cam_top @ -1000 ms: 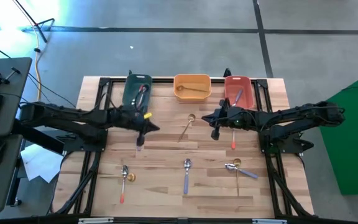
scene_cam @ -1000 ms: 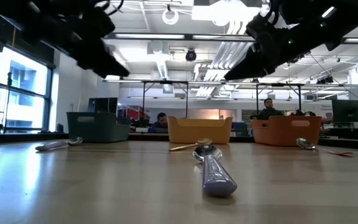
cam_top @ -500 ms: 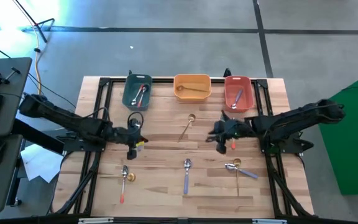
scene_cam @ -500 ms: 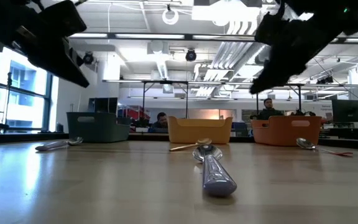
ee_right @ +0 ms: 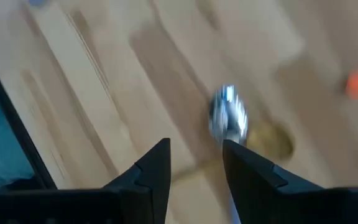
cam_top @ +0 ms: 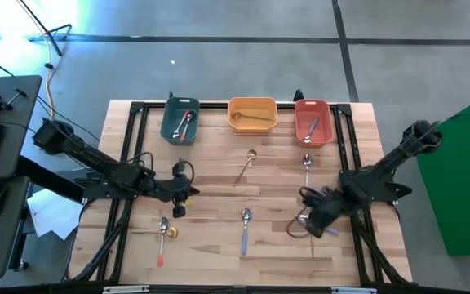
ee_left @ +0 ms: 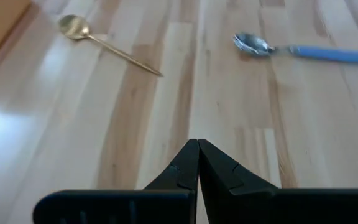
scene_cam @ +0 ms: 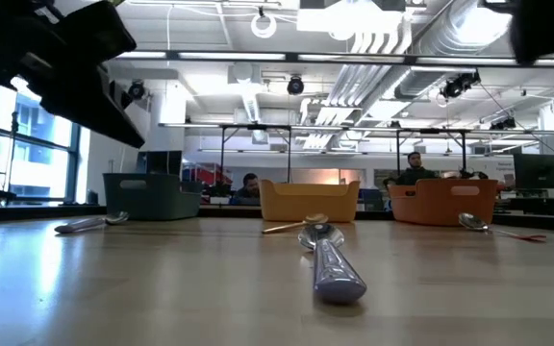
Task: Sort silverware by color (type)
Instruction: Put the bottom right purple spoon into the orange bin
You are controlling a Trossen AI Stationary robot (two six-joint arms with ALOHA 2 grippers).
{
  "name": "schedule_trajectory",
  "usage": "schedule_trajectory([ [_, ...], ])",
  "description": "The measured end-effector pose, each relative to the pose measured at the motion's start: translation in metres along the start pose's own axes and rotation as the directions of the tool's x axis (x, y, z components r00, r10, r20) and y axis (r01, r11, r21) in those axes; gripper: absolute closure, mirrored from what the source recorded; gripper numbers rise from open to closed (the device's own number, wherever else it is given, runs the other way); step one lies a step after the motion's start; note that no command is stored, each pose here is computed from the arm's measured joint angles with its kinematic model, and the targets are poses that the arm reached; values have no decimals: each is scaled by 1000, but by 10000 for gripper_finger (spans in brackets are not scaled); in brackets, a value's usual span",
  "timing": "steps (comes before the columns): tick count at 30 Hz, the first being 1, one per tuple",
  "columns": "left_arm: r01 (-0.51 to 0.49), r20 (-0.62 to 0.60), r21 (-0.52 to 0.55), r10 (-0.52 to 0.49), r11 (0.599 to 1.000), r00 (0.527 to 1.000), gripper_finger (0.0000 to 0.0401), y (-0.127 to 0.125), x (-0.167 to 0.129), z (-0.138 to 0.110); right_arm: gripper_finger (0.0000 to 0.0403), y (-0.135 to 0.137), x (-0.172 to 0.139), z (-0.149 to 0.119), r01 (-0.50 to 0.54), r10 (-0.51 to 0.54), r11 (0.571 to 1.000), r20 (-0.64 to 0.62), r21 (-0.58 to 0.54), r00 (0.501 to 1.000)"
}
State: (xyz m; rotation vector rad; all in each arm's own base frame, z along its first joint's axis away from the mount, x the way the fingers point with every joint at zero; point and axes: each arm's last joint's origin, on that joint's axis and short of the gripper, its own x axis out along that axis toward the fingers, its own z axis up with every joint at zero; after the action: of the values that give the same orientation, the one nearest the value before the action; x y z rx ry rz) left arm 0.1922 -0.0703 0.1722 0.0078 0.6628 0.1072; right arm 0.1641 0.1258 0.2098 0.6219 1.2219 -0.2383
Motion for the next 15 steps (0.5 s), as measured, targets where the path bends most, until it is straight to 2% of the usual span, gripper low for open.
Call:
schedule_trajectory([
  [3, 22, -4, 24, -22, 999, 1000, 401, -8, 3, -3, 272, -1, 9, -21, 78, -76, 996, -51, 34, 996],
  [6, 50, 8, 27, -50, 998, 999, 401, -16, 6, -4, 272, -4, 19, -35, 184, -182, 983, -87, 13, 979],
  [15, 117, 117, 15, -118, 993, 986, 401, -34, 7, 1, 272, -1, 58, -46, 334, -345, 937, -114, -103, 932],
])
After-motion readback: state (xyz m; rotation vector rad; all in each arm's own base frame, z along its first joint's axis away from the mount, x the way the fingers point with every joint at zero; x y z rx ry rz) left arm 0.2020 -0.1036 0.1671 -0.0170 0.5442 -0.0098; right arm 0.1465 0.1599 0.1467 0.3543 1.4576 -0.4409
